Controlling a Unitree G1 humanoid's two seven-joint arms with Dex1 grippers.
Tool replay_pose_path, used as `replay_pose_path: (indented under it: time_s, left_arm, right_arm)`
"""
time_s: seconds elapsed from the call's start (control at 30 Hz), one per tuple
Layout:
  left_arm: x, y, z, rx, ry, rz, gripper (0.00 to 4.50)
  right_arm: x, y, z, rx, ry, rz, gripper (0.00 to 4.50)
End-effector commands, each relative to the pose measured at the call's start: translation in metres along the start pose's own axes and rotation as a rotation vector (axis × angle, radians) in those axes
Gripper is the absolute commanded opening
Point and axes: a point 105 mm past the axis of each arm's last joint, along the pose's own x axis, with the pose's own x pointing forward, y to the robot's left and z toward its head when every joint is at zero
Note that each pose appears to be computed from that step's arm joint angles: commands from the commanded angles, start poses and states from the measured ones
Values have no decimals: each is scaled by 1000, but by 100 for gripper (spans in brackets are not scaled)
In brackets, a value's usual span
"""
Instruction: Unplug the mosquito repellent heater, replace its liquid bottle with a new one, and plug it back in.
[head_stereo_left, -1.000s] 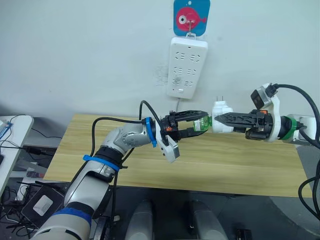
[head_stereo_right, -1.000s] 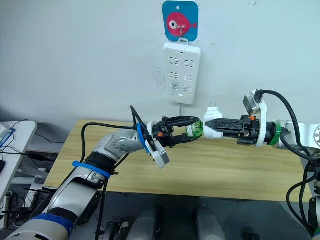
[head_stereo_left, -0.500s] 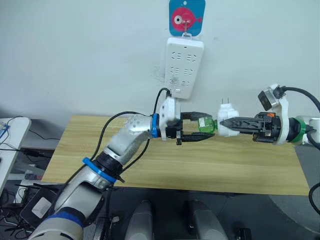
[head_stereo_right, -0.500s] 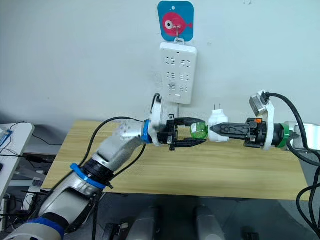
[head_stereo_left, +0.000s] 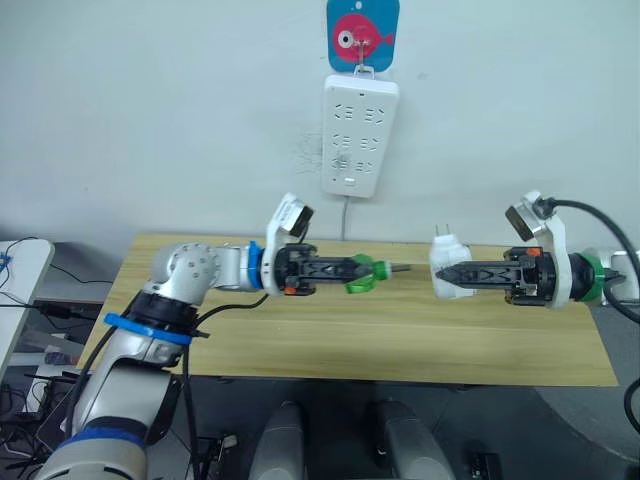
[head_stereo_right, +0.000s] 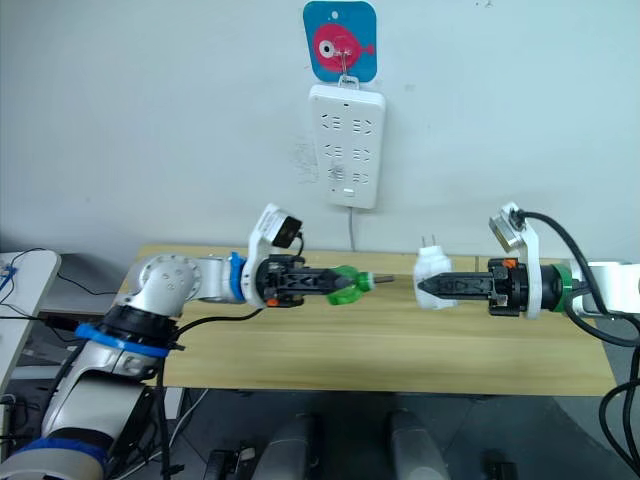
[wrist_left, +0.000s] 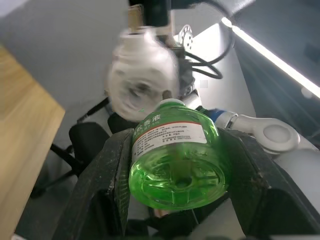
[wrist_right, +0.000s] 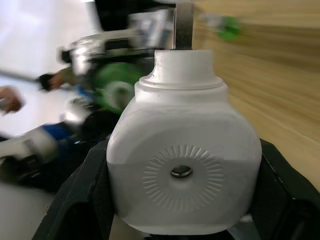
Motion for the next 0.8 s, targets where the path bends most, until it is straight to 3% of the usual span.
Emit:
replay_pose_path:
  time_s: [0.03,0.17,0.3,0.5,0.8]
  left_arm:
    - [-14,4,3,85,-19,67,227]
    - [-18,6,7,111,-58,94,227]
    - [-14,3,-4,150,-22,93,227]
    - [-19,-3,-6,161,-23,107,227]
    - [-20,-9,-13,165,-8,111,227]
  right_arm:
    - [-15,-62,-7,-73,-5,-407,299]
    - [-49,-133,-32,-91,72,-804,299]
    - [-68,-169,-42,-57,97,-977,299]
    - [-77,-195,-58,12,159,-1071,299]
    - [-82,-209,-66,8,203,-1061,299]
